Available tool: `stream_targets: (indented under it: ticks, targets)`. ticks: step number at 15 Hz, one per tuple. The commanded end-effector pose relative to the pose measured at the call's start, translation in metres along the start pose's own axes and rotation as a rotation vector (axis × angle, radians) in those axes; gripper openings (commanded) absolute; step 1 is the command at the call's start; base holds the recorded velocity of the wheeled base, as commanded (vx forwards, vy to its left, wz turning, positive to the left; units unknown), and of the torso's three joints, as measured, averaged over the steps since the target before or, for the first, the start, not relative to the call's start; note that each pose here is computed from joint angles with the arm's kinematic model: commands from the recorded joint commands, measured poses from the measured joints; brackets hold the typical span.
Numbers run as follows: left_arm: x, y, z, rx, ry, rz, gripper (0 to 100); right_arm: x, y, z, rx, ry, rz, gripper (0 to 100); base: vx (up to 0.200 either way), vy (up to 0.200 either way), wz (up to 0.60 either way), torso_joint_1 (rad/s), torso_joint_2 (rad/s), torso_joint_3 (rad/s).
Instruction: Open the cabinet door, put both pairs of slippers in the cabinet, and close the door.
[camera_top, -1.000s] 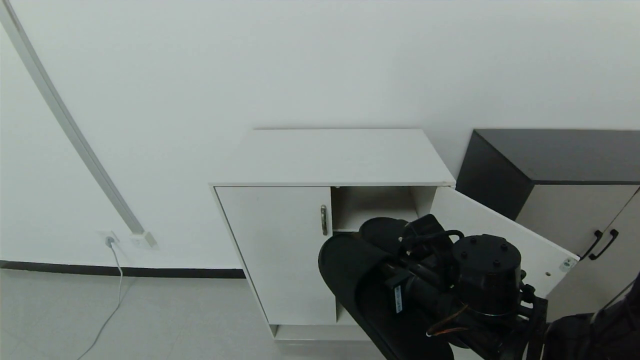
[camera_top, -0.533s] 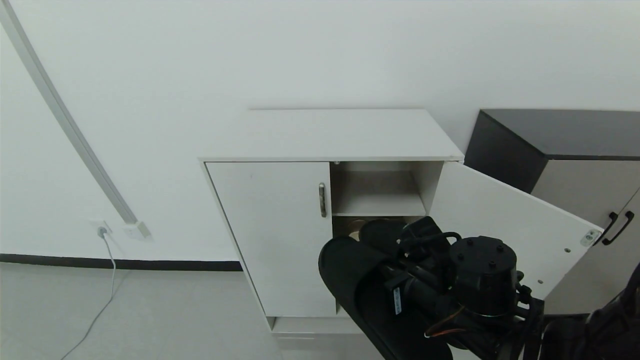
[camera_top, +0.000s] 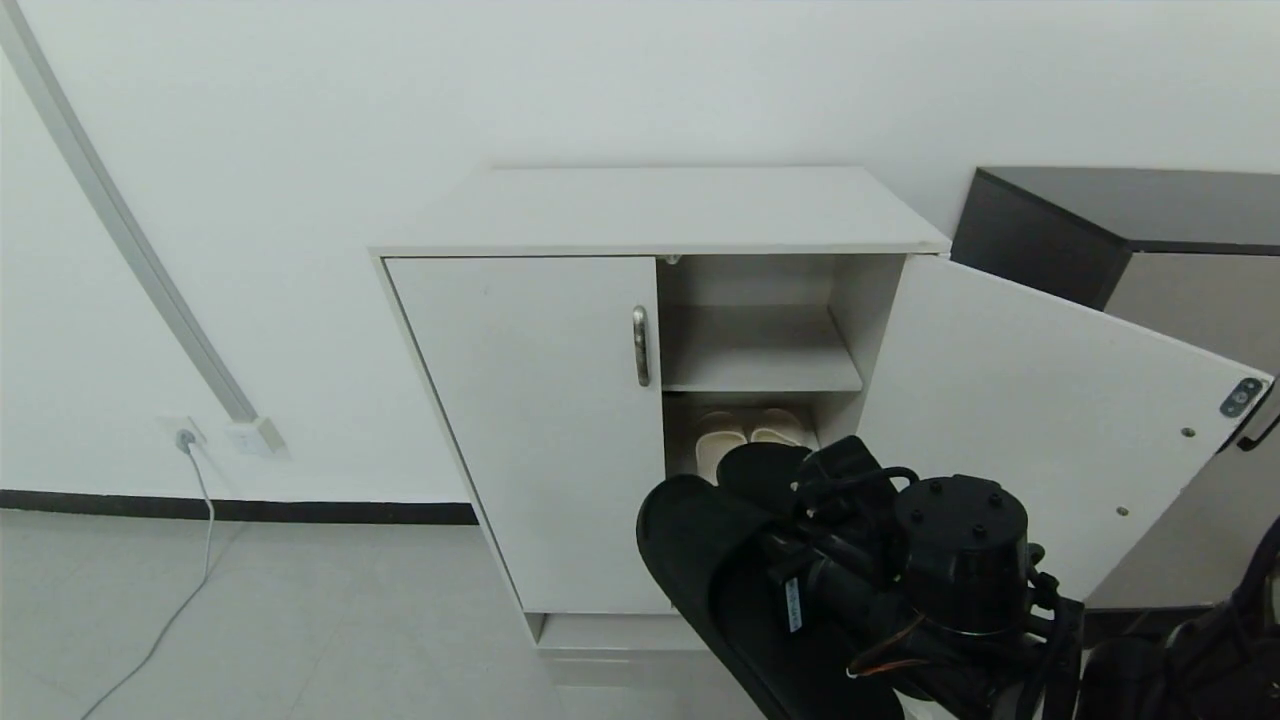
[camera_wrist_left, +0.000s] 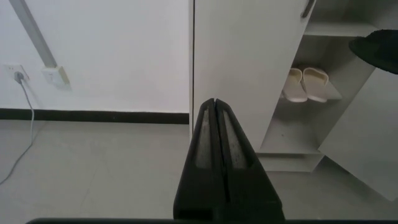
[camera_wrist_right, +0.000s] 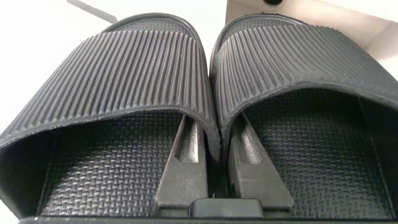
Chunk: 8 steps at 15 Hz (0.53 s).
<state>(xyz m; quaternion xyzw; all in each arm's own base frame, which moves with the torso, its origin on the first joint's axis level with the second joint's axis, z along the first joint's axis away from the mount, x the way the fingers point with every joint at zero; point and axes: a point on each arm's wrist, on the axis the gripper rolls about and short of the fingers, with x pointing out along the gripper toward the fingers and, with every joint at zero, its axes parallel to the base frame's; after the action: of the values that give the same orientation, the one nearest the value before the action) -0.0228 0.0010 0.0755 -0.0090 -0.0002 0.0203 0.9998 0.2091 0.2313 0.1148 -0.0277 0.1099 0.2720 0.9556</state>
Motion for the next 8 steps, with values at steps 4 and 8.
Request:
stream_targets:
  ticks: [4,8]
  targets:
    - [0.0000,0.0000,0.0000,0.000,0.000,0.001,0,0.0023,0.0002,-0.0032,-0.002,0.011,-0.001,0,0.000,0.000,0.00,-0.135,0.47,0.328]
    - [0.0000,0.0000,0.0000,0.000,0.000,0.001,0,0.0021,0.0007,-0.0031,-0.003,0.009,0.000,0,0.000,0.000,0.00,-0.099,0.46,0.350]
